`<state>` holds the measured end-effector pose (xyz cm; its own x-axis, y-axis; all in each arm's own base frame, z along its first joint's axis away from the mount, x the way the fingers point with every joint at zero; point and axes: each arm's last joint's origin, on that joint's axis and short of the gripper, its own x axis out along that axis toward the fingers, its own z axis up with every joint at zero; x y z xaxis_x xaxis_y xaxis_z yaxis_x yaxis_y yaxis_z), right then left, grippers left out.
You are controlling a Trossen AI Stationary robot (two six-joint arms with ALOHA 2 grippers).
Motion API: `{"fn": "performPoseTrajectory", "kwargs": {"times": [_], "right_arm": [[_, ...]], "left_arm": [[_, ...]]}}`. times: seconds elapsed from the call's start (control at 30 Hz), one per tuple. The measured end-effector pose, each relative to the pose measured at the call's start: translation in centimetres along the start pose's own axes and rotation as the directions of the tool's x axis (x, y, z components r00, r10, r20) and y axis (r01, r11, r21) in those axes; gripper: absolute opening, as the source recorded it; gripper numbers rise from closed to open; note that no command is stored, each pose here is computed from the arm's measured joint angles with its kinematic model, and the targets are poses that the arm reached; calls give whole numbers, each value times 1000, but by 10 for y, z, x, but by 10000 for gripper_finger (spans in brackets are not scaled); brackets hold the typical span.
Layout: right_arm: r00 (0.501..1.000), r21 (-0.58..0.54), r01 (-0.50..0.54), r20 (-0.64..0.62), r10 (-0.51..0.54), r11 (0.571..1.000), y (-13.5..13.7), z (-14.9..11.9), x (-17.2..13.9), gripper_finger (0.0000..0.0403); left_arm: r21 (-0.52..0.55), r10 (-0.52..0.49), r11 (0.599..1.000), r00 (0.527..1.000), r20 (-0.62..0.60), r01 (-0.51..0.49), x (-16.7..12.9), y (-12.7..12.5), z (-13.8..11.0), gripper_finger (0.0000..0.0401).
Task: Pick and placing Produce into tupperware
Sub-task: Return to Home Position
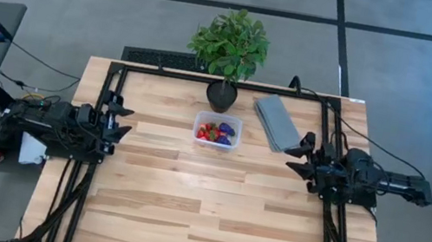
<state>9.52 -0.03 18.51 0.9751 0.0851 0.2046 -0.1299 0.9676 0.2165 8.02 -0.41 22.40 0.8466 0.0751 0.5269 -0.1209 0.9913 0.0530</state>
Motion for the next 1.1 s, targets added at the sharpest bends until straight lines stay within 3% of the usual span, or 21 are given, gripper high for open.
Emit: {"fn": "performPoseTrajectory", "kwargs": {"times": [0.53,0.73,0.9,1.1], "right_arm": [[989,48,49,-145,-41,998,-2,-15,-1,219],[988,17,65,-140,-62,998,-3,-15,-1,219],[988,-23,62,-140,-64,998,-3,-15,-1,219],[985,-49,60,-159,-67,997,-3,-16,-1,219]], "left_arm": [[-77,-32,997,985,-167,19,-3,-3,-23,210],[-12,-26,1000,982,-185,24,-4,-3,-24,210],[63,35,998,982,-183,-24,-4,-2,-24,210],[60,4,998,963,-269,13,-6,-3,-33,210]]}}
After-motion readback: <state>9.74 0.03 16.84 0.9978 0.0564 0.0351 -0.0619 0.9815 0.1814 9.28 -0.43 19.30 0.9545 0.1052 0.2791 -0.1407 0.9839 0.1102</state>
